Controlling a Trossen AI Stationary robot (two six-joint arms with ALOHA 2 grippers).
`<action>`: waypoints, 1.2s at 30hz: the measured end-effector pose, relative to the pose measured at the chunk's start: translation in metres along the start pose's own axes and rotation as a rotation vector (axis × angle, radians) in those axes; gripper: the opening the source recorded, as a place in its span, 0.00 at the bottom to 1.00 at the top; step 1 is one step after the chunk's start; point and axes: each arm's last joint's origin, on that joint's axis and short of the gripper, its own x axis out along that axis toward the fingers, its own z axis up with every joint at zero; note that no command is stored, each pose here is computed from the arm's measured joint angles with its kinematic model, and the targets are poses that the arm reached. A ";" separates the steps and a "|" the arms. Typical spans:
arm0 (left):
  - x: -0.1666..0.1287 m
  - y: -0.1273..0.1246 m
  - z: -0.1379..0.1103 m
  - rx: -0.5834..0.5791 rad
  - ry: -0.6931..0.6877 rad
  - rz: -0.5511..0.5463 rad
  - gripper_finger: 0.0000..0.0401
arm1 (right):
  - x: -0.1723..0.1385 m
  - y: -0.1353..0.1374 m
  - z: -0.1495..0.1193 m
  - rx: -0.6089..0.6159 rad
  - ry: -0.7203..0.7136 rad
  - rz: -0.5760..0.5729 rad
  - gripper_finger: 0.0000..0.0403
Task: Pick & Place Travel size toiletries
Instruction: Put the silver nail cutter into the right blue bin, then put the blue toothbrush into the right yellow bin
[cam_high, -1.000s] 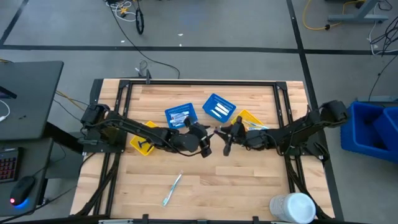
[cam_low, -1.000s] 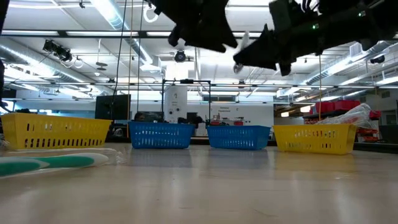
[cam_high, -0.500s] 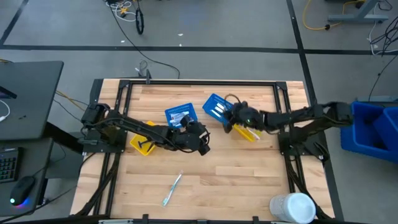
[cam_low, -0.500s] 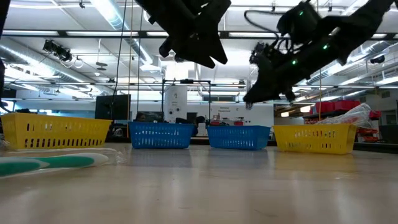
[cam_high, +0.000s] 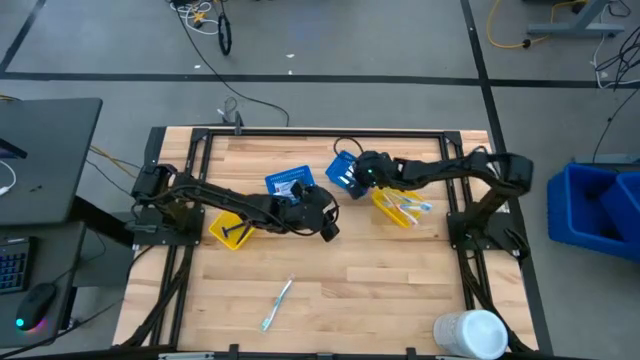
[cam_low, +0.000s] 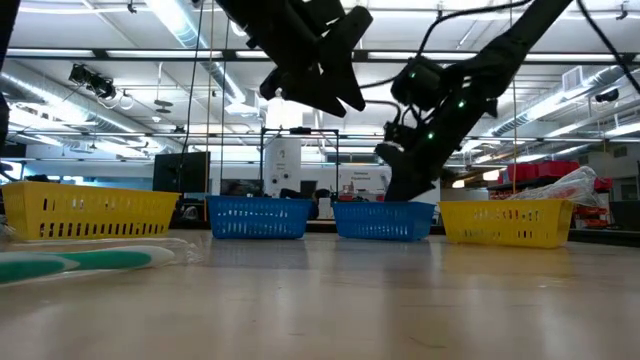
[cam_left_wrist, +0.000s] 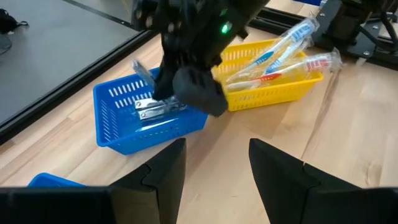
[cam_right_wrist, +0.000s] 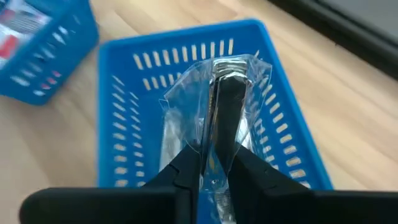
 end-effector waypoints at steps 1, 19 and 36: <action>0.000 0.000 0.000 0.000 0.001 0.001 0.46 | 0.005 0.000 -0.001 0.001 0.009 -0.006 0.15; 0.000 0.000 -0.001 0.042 0.017 -0.017 0.46 | 0.016 -0.003 -0.001 -0.087 0.003 -0.017 0.57; -0.050 -0.045 -0.051 0.008 0.475 -0.437 0.46 | -0.078 0.089 -0.030 -0.375 -0.075 0.377 0.51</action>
